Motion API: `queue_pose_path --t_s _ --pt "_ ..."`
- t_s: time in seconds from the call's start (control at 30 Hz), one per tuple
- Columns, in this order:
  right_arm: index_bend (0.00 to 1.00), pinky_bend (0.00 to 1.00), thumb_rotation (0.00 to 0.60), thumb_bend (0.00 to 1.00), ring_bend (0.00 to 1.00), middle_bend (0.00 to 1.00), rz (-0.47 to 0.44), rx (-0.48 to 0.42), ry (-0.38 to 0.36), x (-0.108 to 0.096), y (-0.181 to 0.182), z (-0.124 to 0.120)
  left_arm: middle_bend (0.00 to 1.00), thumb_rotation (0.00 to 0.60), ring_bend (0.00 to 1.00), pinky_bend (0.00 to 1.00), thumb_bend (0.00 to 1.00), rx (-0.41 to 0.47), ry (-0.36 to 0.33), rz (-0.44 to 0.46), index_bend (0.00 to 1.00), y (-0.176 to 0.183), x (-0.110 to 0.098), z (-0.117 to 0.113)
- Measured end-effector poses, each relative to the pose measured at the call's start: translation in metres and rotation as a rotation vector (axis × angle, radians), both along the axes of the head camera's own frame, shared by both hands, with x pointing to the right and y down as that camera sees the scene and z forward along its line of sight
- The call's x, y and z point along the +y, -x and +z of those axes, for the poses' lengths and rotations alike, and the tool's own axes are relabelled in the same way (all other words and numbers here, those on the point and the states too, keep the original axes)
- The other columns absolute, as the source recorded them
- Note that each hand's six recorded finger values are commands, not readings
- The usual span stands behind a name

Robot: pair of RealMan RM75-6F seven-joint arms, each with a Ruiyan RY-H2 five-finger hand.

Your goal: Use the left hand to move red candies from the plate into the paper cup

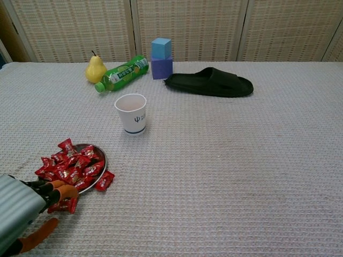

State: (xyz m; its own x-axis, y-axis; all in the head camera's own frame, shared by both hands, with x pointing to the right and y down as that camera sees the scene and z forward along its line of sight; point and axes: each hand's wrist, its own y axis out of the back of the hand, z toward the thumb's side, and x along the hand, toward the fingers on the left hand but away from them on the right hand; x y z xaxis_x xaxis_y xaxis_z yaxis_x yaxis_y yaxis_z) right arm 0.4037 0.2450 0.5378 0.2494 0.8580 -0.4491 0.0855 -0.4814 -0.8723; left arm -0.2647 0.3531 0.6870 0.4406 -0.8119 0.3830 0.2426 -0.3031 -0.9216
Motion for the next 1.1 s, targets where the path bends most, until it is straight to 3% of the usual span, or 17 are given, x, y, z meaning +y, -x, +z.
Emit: queue_pose_path --t_s 0.47,0.87,1.1 --pt "0.00 0.00 0.600 0.04 0.00 0.00 0.009 0.002 -0.009 -0.001 -0.001 -0.001 0.39 0.600 0.58 0.95 0.41 -0.045 -0.034 0.006 0.37 0.003 -0.006 0.009" --pt "0.00 0.00 0.600 0.04 0.00 0.00 0.010 0.001 -0.008 -0.002 -0.002 -0.002 0.55 0.600 0.62 0.97 0.41 -0.065 -0.053 0.013 0.48 0.002 -0.007 0.011" --pt "0.00 0.00 0.600 0.04 0.00 0.00 0.012 0.001 -0.009 -0.002 -0.002 -0.002 0.59 0.600 0.63 0.97 0.42 -0.063 -0.079 0.002 0.50 0.008 -0.011 0.006"
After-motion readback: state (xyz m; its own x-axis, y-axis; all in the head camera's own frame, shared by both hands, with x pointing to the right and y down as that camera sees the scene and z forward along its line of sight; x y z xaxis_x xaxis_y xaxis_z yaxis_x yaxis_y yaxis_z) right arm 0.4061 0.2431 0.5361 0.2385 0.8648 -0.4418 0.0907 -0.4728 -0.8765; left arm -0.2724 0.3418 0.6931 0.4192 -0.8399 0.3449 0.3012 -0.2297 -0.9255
